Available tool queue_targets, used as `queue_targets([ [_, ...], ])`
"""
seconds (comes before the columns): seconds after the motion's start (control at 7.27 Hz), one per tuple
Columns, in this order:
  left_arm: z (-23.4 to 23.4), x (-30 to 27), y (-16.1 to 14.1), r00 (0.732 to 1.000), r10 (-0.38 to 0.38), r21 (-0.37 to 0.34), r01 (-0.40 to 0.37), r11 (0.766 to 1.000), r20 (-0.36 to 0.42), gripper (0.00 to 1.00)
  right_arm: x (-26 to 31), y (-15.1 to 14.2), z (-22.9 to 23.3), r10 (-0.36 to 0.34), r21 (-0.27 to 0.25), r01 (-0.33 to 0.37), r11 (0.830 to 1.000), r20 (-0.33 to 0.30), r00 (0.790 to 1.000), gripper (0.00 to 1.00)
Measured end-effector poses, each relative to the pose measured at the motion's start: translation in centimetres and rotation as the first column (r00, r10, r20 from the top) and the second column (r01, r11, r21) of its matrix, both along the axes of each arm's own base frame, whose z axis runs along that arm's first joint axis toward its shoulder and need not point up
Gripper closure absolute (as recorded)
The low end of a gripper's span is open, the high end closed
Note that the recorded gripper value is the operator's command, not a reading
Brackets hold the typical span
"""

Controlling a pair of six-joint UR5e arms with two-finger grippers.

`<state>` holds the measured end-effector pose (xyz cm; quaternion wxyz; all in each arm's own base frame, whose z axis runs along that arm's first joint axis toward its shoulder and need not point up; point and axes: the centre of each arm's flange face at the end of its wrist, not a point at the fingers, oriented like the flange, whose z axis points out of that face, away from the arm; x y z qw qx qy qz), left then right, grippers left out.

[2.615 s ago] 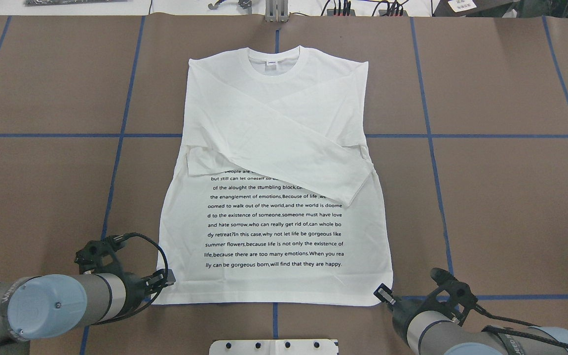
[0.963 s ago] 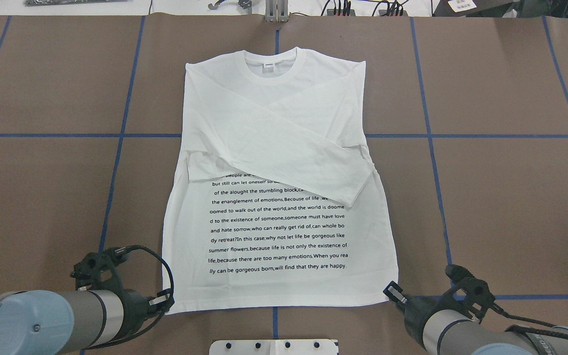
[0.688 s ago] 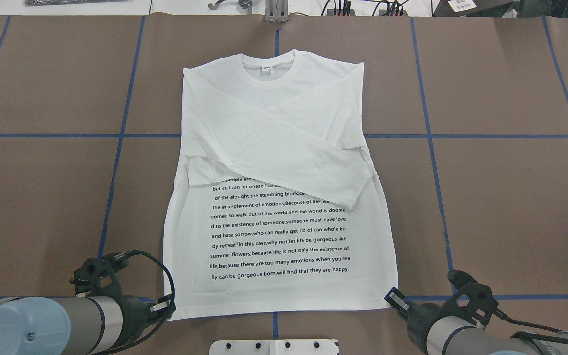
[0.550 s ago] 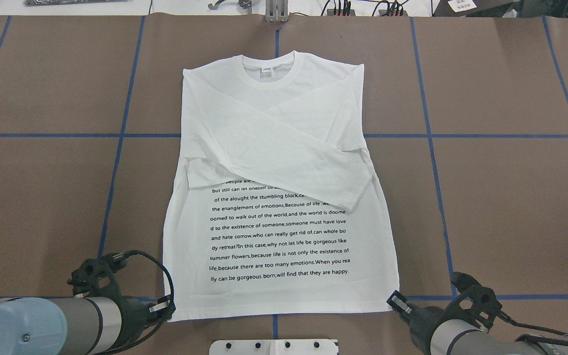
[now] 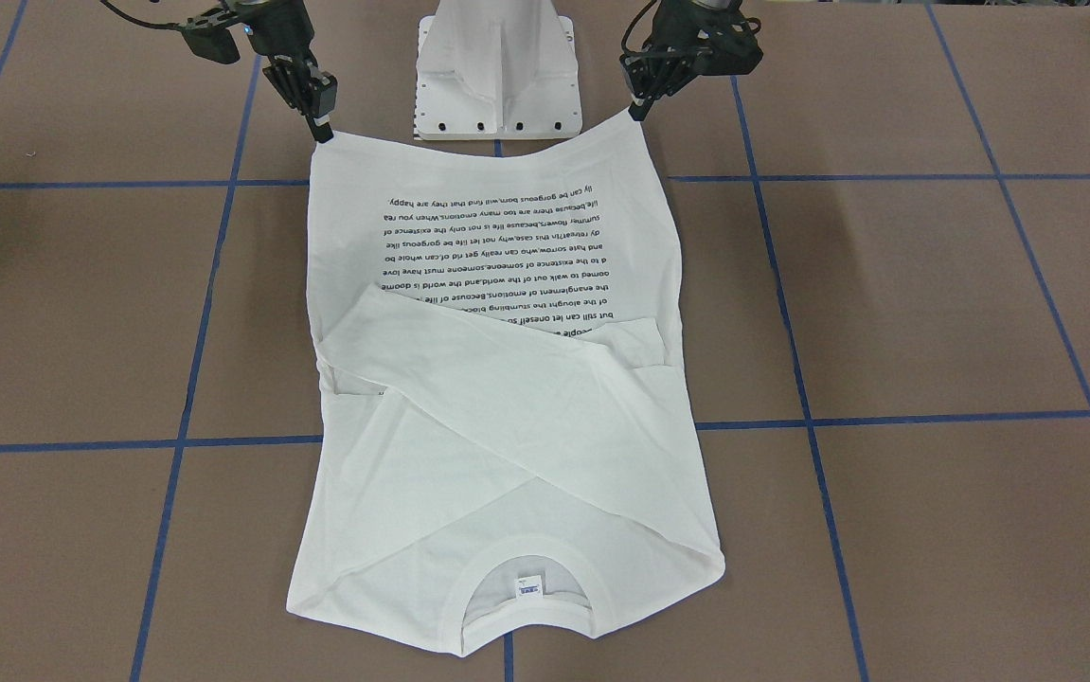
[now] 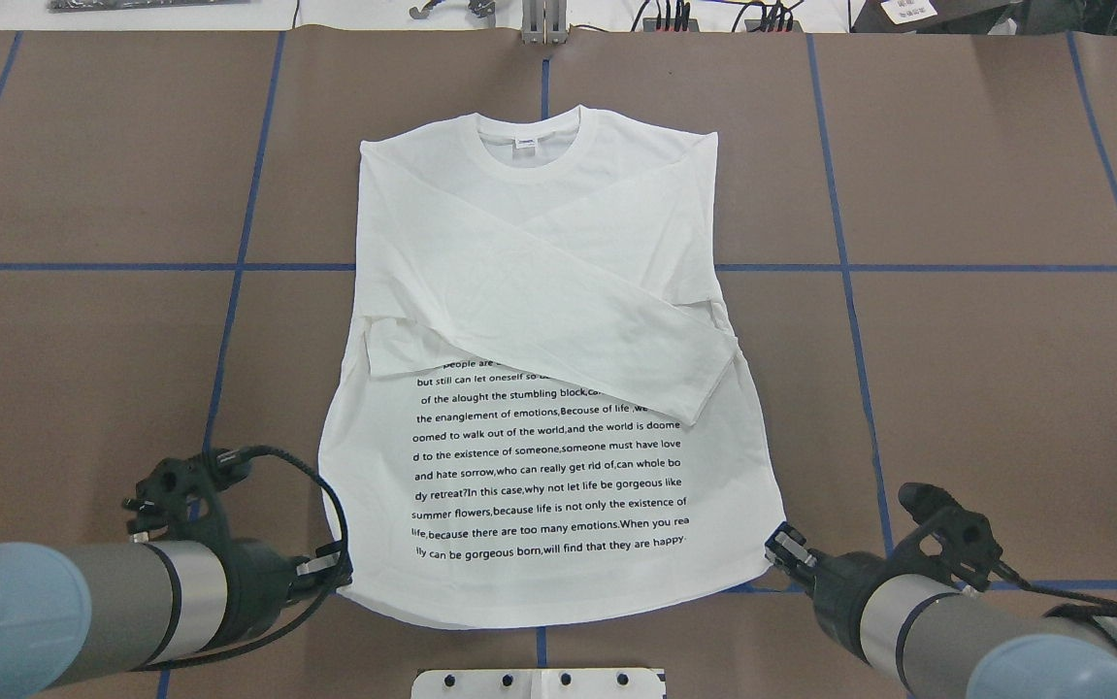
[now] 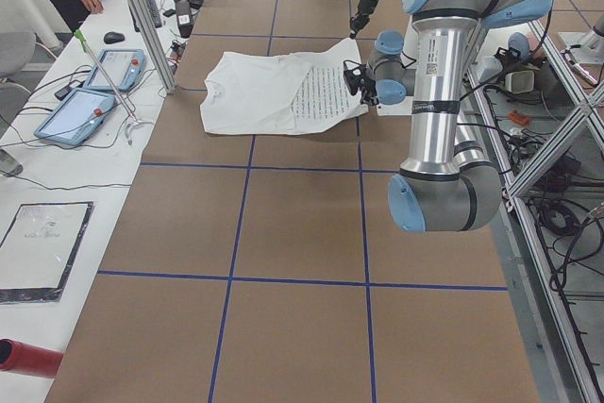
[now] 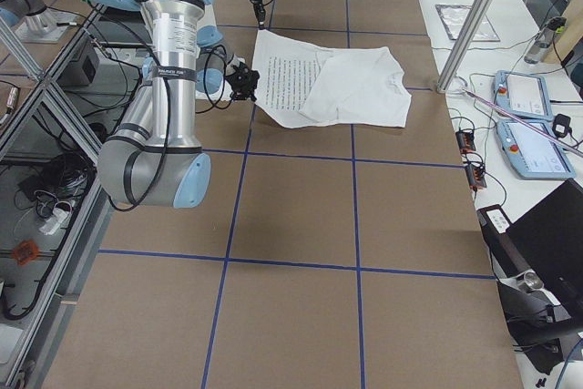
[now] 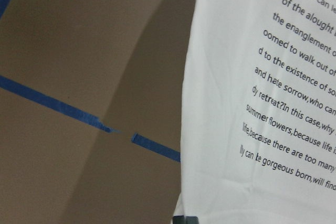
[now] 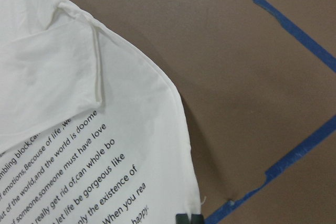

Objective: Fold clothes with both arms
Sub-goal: 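Lift the hem with both grippers and fold it toward the collar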

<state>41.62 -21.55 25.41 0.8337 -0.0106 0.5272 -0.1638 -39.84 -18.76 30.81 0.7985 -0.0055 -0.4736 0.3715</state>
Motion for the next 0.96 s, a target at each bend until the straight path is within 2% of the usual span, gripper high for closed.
queue_targets([
  [0.28,-4.3,0.9,-7.6,0.999,-0.037,0.099,0.036,0.994,0.012,1.00,1.1,-6.7,-2.0,-0.014,0.048,0.014,0.999,0.001,1.000,1.00],
  [0.41,-5.2,0.7,-11.9,0.998,-0.059,0.140,0.054,0.989,0.032,1.00,1.2,-11.5,-3.1,-0.007,0.039,0.007,0.999,-0.002,1.000,1.00],
  [0.55,-4.8,-0.2,-16.5,0.994,-0.096,0.195,0.082,0.977,0.061,1.00,1.4,-16.2,-3.9,-0.001,0.030,0.002,1.000,-0.014,1.000,1.00],
  [0.96,-0.2,-2.2,-29.3,0.971,-0.224,0.306,0.187,0.933,0.089,1.00,3.2,-27.4,-2.9,0.033,0.081,-0.022,0.996,-0.128,0.991,1.00],
])
